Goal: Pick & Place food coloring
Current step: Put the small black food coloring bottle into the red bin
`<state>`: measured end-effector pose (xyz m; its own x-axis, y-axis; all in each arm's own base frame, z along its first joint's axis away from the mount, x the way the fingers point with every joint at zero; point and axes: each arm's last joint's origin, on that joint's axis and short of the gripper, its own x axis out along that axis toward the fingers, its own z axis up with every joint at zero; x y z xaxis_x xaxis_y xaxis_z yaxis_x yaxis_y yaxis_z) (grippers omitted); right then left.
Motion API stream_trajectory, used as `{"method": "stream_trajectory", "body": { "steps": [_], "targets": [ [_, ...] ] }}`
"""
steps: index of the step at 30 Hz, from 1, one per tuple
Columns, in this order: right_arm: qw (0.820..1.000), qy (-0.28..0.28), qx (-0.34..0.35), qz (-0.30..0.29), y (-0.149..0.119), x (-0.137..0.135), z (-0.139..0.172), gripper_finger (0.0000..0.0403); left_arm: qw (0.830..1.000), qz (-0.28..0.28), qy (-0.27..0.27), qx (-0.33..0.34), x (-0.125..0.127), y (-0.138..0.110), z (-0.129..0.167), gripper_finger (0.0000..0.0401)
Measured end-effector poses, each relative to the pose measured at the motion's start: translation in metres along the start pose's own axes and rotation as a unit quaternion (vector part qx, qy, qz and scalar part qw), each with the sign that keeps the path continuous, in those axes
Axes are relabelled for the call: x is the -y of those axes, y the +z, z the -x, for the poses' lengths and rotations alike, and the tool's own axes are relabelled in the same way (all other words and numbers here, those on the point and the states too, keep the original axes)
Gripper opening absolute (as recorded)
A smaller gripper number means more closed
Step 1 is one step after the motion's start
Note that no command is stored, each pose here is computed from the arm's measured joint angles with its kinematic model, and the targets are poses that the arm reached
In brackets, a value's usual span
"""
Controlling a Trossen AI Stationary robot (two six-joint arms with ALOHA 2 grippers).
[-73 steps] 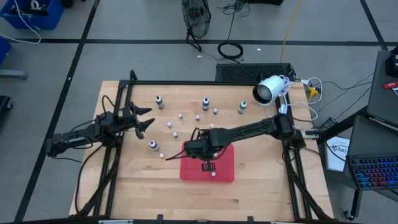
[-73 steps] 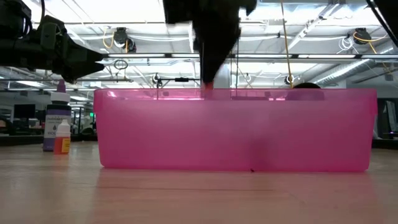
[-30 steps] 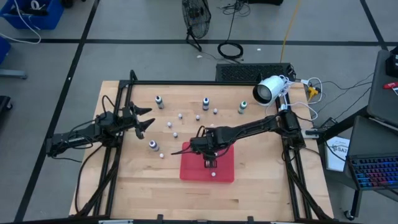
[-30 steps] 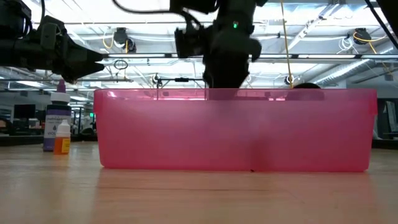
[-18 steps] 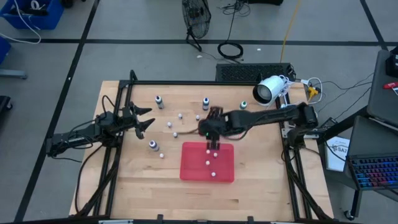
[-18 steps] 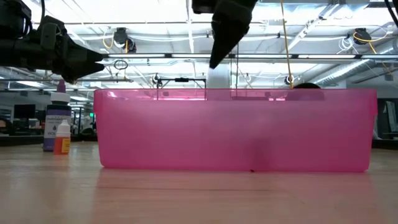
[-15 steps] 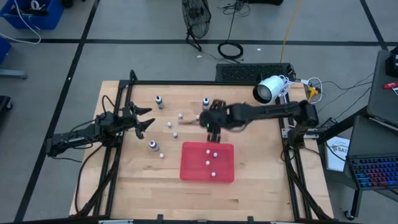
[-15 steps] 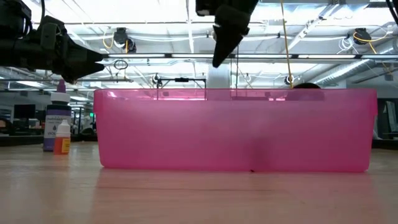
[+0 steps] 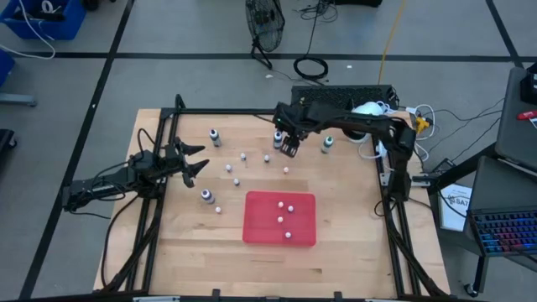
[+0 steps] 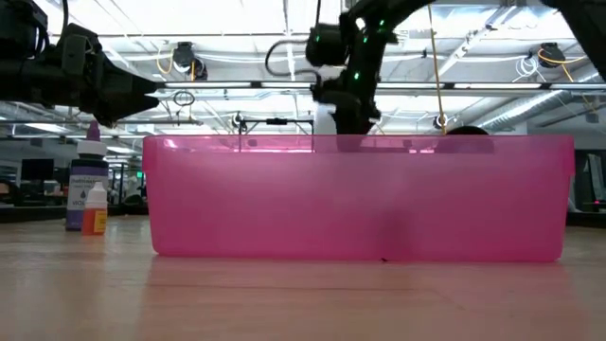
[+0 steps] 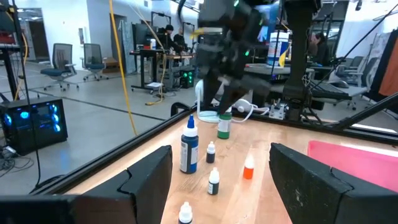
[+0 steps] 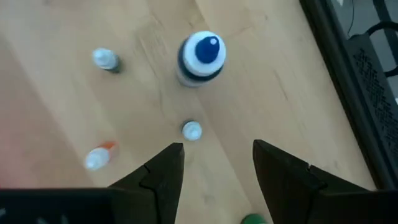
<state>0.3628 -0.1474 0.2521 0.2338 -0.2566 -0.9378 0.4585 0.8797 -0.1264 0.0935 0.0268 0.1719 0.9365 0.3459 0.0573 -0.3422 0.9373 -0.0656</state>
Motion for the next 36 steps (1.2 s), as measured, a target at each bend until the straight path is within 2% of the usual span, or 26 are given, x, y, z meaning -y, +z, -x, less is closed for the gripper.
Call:
{"method": "stream_trajectory", "body": {
  "steps": [13,28,36],
  "targets": [
    [0.998,-0.002,-0.056,0.027,0.002,-0.004,-0.057,0.0181,1.000,0.000,0.000,0.000,0.000,0.000,0.000,0.0269],
    [0.996,0.035,-0.079,0.020,-0.025,-0.004,-0.091,0.0181,1.000,0.000,0.000,0.000,0.000,0.000,0.000,0.0269],
    [0.997,0.033,-0.061,0.019,-0.022,-0.003,-0.091,0.0181,1.000,0.000,0.000,0.000,0.000,0.000,0.000,0.0269]
  ]
}}
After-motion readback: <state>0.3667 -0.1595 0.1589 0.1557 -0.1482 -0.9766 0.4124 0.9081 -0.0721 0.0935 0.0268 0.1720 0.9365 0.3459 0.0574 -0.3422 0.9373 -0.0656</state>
